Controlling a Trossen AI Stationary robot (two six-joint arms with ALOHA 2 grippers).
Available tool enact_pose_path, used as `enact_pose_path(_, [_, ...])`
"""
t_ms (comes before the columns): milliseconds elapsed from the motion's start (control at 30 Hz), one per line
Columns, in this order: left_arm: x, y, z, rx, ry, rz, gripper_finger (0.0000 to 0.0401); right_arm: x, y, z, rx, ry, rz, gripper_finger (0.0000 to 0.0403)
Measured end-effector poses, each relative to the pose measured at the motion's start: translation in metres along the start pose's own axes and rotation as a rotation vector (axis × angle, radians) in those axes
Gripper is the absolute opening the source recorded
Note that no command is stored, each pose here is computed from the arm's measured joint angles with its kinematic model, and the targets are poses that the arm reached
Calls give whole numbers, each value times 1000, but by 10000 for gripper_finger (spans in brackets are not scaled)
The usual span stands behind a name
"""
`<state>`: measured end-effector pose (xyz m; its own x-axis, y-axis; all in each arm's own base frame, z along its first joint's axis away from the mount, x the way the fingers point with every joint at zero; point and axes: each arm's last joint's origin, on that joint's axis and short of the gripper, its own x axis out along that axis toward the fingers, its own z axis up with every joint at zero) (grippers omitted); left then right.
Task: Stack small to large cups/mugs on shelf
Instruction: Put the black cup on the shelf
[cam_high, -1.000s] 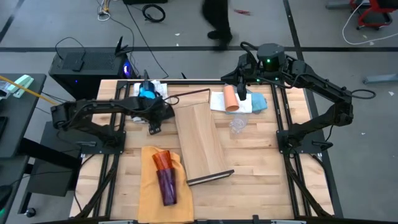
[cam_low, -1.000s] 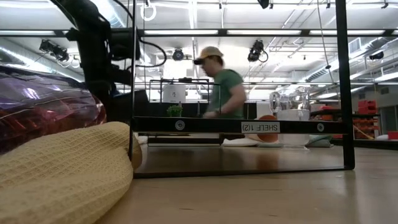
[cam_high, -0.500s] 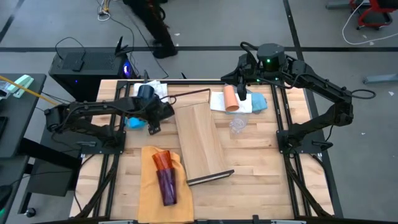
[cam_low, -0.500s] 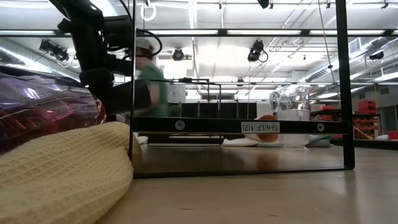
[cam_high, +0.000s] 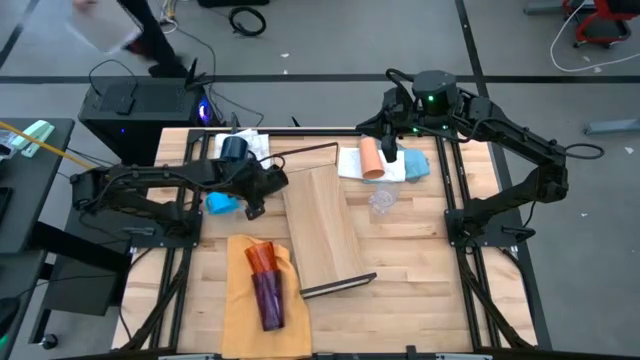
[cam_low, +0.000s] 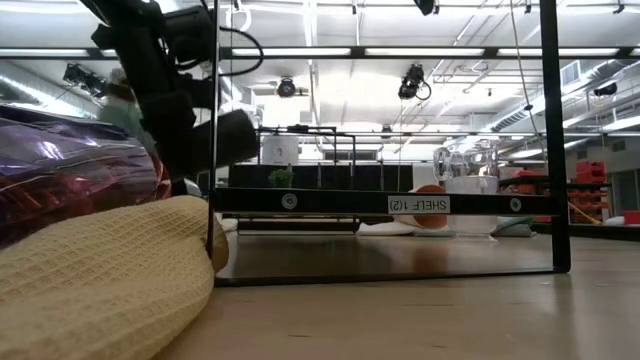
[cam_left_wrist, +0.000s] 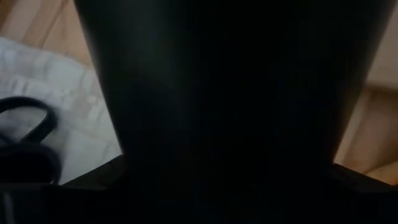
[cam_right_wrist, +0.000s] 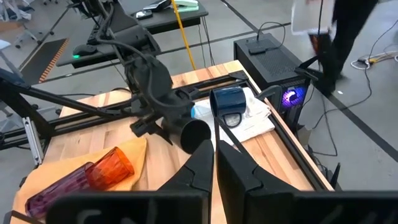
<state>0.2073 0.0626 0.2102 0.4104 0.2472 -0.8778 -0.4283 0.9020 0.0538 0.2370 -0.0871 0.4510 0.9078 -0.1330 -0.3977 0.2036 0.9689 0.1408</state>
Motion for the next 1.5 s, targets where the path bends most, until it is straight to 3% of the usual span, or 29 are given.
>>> enact_pose_path(167, [-17,-11,5,-34,-140,-53,290,0,0,-1,3,15,-1,24])
enact_pose_path(333, [-38,-24,23,-106,-415,-147,287,0,0,-2,4,18,-1,24])
enact_pose_path(533, [-46,-32,48,-136,-689,-139,302,0,0,-2,8,18,-1,24])
enact_pose_path(700, [-30,-38,63,-117,-765,-118,287,0,0,-2,38,15,-2,24])
enact_pose_path(967, [0,-51,75,-113,-802,-136,297,0,0,-1,78,15,0,24])
enact_pose_path(1333, [8,-54,79,-109,-834,-140,291,0,0,-1,82,13,2,24])
enact_pose_path(1500, [9,-63,86,-126,-939,-230,288,0,0,-1,90,12,2,24])
